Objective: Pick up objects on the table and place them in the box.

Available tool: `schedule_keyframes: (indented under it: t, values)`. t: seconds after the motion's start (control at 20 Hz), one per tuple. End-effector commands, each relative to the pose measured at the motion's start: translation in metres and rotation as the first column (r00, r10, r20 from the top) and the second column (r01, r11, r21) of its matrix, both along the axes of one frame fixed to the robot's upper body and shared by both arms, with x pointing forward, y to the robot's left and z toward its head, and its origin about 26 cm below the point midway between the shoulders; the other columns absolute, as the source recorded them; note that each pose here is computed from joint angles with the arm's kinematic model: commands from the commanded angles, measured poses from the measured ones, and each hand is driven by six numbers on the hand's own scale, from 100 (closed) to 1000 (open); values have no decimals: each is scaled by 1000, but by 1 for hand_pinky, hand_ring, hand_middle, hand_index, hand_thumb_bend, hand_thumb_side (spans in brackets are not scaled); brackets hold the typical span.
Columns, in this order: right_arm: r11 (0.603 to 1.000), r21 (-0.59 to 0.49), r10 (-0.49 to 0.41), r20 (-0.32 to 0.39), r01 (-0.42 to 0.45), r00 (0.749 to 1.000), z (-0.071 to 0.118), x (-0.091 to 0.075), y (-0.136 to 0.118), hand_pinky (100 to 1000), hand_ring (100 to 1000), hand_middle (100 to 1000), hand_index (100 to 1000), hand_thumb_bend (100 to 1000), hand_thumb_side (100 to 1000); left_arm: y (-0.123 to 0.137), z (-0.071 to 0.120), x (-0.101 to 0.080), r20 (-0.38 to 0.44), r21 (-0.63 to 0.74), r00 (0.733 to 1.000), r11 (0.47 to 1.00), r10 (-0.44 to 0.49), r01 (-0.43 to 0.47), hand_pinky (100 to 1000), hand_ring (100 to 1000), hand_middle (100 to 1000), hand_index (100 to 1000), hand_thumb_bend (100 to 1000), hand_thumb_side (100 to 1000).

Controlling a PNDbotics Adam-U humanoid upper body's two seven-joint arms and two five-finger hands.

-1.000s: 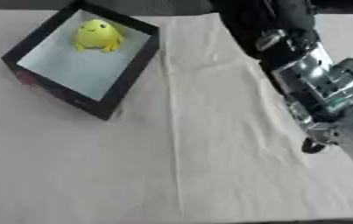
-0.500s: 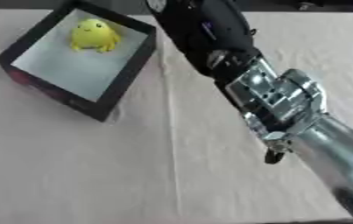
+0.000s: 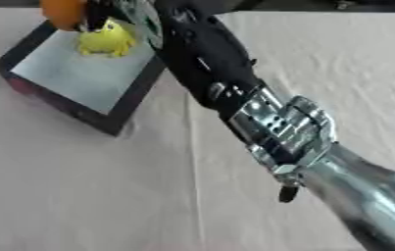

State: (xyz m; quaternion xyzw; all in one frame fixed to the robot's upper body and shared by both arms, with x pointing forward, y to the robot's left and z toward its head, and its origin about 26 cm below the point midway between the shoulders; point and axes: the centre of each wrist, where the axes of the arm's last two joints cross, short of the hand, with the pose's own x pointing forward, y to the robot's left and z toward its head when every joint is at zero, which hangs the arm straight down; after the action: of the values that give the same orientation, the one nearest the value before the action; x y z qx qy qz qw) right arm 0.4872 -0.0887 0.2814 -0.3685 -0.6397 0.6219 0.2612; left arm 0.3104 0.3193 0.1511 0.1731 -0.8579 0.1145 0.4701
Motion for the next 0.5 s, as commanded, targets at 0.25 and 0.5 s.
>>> schedule_keyframes:
  t: [0.25,0.5]
  values:
    - [999,16,-29,3,29,1000,5,6,-12,774,561,408,560,419,164,1,11,0,33,16,999,1000,-4,4,810,581,771,781,443,644]
    - [999,6,-31,-23,31,999,-1,8,-16,792,645,512,680,422,233,1,10,-1,29,15,1000,1000,-4,4,810,580,770,781,444,643]
